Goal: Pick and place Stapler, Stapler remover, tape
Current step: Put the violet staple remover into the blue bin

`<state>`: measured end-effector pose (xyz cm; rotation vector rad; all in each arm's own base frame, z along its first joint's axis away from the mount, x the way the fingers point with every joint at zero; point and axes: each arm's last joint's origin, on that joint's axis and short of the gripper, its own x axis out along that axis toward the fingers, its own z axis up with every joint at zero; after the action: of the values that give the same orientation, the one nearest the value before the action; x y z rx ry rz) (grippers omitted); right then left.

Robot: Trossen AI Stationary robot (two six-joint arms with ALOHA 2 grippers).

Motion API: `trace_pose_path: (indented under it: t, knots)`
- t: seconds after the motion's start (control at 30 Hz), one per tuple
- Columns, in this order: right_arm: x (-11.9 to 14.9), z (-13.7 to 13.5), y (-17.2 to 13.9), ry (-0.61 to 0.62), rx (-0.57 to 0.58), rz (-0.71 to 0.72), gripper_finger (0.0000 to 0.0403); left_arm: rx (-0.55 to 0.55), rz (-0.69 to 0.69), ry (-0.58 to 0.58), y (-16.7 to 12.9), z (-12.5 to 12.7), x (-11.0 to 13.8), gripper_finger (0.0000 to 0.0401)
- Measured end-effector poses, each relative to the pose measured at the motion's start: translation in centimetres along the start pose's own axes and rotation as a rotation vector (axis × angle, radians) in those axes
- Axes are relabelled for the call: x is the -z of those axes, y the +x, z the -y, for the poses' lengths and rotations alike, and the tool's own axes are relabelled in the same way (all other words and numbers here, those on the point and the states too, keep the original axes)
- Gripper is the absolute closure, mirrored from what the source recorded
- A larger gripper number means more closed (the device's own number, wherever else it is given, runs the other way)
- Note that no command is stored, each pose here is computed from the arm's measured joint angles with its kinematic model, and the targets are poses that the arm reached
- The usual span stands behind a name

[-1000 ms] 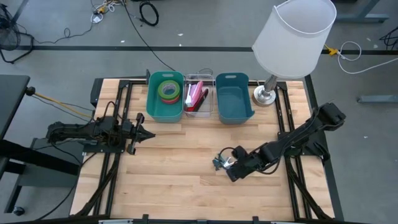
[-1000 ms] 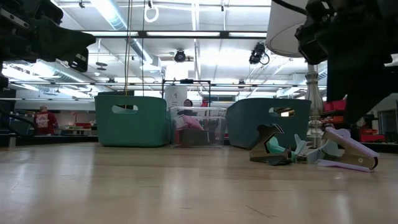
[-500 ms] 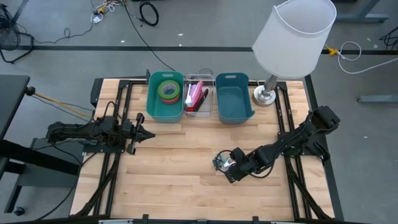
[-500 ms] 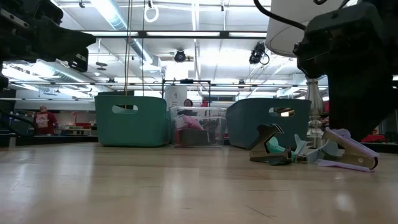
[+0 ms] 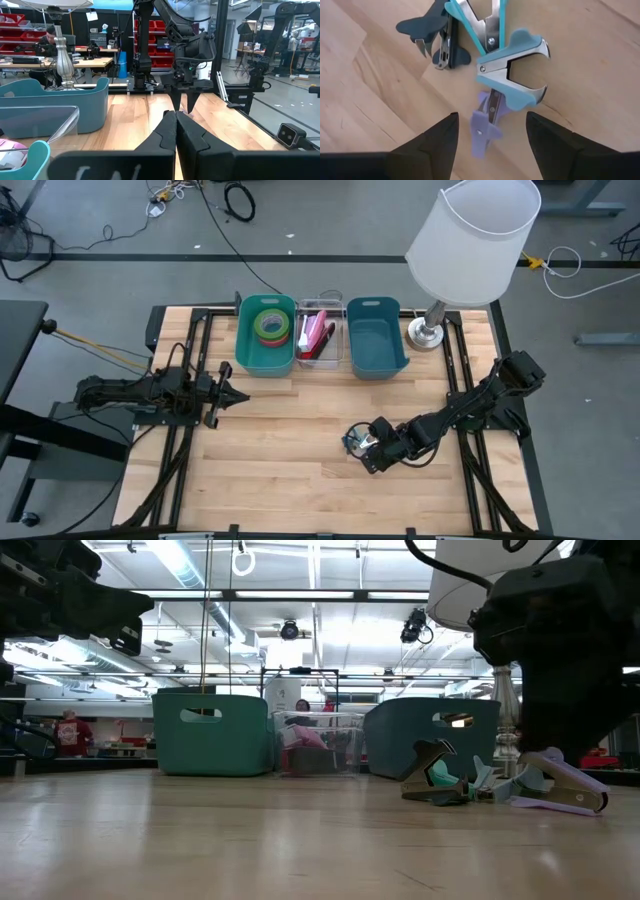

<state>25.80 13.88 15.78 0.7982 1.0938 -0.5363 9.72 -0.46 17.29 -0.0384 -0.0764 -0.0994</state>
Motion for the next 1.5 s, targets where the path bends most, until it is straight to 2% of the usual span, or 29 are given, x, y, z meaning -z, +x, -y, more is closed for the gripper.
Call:
trace_pose_path:
  t: [0.3,0.57,0.8,1.5]
  knots:
    - [0.1,0.0,0.4,-0.019,0.005,-0.013,0.017,0.0,0.0,0.0,0.0,0.0,0.0,0.0398]
    - [0.2,-0.8,1.2,-0.007,-0.059,-0.025,0.017,0.0,0.0,0.0,0.0,0.0,0.0,0.0398]
    - [0.2,-0.7,1.2,-0.003,-0.044,-0.016,0.0176,0.0,-0.001,0.0,0.0,0.0,0.0,0.0398]
    - [0.2,-0.7,1.2,-0.003,-0.052,-0.023,0.0317,0.0,0.0,0.0,0.0,0.0,0.0,0.0398]
